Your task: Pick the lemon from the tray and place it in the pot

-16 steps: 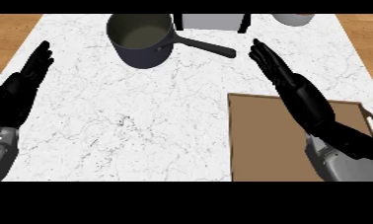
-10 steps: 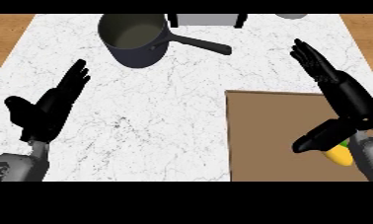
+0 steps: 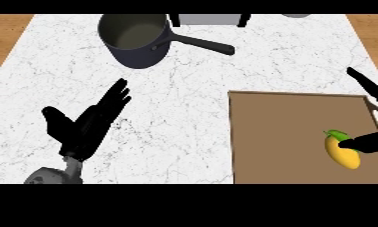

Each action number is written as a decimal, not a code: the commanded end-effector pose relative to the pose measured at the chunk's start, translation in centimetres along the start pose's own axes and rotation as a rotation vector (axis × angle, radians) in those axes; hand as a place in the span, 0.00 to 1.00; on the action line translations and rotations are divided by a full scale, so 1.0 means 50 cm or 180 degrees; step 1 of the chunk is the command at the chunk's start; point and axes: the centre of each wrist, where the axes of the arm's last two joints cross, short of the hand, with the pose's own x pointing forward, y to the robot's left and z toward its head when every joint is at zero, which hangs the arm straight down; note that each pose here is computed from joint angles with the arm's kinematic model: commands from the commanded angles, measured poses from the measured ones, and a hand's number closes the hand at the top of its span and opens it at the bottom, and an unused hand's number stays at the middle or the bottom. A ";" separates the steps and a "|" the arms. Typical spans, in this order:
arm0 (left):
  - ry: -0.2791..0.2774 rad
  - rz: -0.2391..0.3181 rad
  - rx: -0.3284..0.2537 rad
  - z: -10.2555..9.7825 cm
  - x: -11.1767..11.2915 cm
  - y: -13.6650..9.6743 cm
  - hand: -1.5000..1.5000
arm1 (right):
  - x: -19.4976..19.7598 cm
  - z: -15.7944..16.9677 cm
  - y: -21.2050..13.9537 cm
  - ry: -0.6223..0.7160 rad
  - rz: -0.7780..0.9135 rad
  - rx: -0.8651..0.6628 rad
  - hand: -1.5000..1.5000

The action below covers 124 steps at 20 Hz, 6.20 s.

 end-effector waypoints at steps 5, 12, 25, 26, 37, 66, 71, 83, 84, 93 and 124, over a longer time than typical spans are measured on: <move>0.0036 0.0106 -0.0030 0.036 -0.010 -0.040 0.50 | 0.066 0.039 -0.114 0.0107 0.0621 0.0339 0.00; 0.0130 0.0137 0.0034 0.025 -0.011 -0.035 0.50 | 0.189 0.061 -0.217 0.0411 0.0656 0.0887 0.00; 0.0044 0.0096 -0.0046 0.048 0.012 -0.019 0.50 | 0.266 0.075 -0.138 0.0874 0.0280 0.0967 0.00; 0.0116 0.0127 -0.0082 -0.001 0.023 -0.030 0.50 | 0.274 0.079 -0.113 0.0741 0.0206 0.0938 0.00; 0.0106 0.0097 -0.0143 0.035 0.005 -0.018 0.50 | 0.228 0.068 -0.033 0.1061 0.0867 0.0917 0.00; 0.0103 0.0066 -0.0060 0.023 0.046 -0.022 0.50 | 0.097 0.049 0.086 0.1304 0.1052 0.1102 0.00; 0.0047 0.0090 -0.0032 -0.016 -0.018 -0.038 0.50 | 0.135 0.032 0.075 0.1277 0.0986 0.1076 0.00; 0.0086 0.0074 -0.0051 0.025 0.003 -0.036 0.50 | 0.061 0.017 0.112 0.0770 0.0832 0.1161 1.00; 0.0080 0.0058 -0.0056 -0.011 0.015 -0.040 0.50 | 0.083 0.009 0.134 0.0763 0.0854 0.1103 1.00; 0.0094 0.0098 -0.0055 0.000 0.006 -0.042 0.50 | 0.410 -0.036 0.365 0.1744 0.0479 0.0629 1.00; 0.0038 0.0089 -0.0156 0.001 0.017 -0.019 0.50 | 0.862 -0.061 0.115 0.0629 0.0190 -0.1562 1.00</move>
